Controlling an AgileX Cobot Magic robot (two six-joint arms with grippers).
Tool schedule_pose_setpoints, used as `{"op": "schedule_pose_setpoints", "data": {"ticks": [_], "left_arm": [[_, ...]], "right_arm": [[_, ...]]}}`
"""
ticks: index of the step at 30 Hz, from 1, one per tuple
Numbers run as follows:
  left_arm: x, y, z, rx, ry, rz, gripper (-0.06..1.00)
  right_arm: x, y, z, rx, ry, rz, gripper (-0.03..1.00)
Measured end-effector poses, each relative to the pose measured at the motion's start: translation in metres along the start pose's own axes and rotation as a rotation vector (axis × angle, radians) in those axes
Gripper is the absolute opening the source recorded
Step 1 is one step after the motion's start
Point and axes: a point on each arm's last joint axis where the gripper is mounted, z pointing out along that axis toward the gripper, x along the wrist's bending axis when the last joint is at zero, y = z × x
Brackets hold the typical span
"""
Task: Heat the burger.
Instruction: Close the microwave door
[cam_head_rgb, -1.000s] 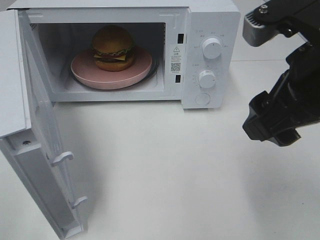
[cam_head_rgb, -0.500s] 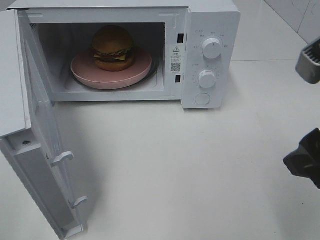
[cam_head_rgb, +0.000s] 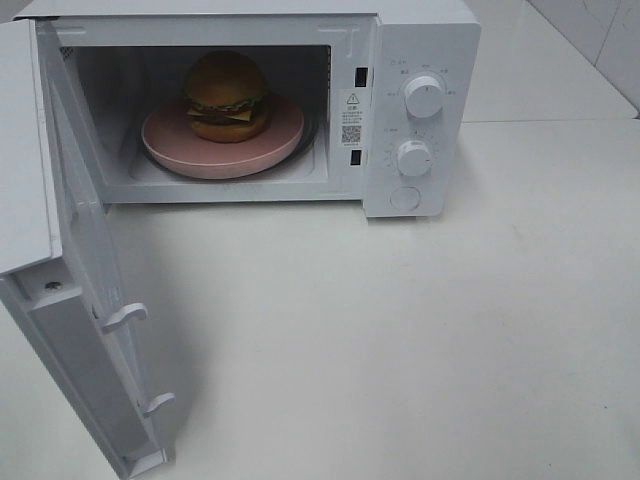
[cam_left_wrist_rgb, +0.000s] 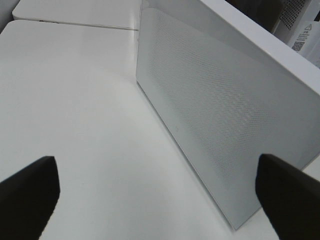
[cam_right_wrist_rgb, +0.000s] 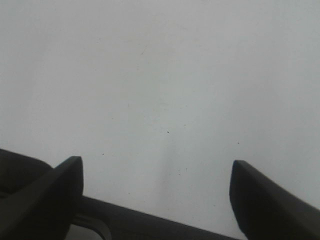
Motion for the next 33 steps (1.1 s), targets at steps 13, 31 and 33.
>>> {"op": "schedule_pose_setpoints", "data": {"ticks": [13,31,33], "left_arm": [[0.0,0.0,0.0,0.0,0.0,0.0,0.99],[0.0,0.0,0.0,0.0,0.0,0.0,0.99],[0.0,0.0,0.0,0.0,0.0,0.0,0.99]], "right_arm": [[-0.019,-0.036,-0.028,-0.211,-0.085,0.193,0.76],[-0.016,-0.082,-0.061,-0.521,-0.18,0.341,0.76],[-0.015,-0.083,-0.062,-0.527,-0.194,0.354,0.76]]}}
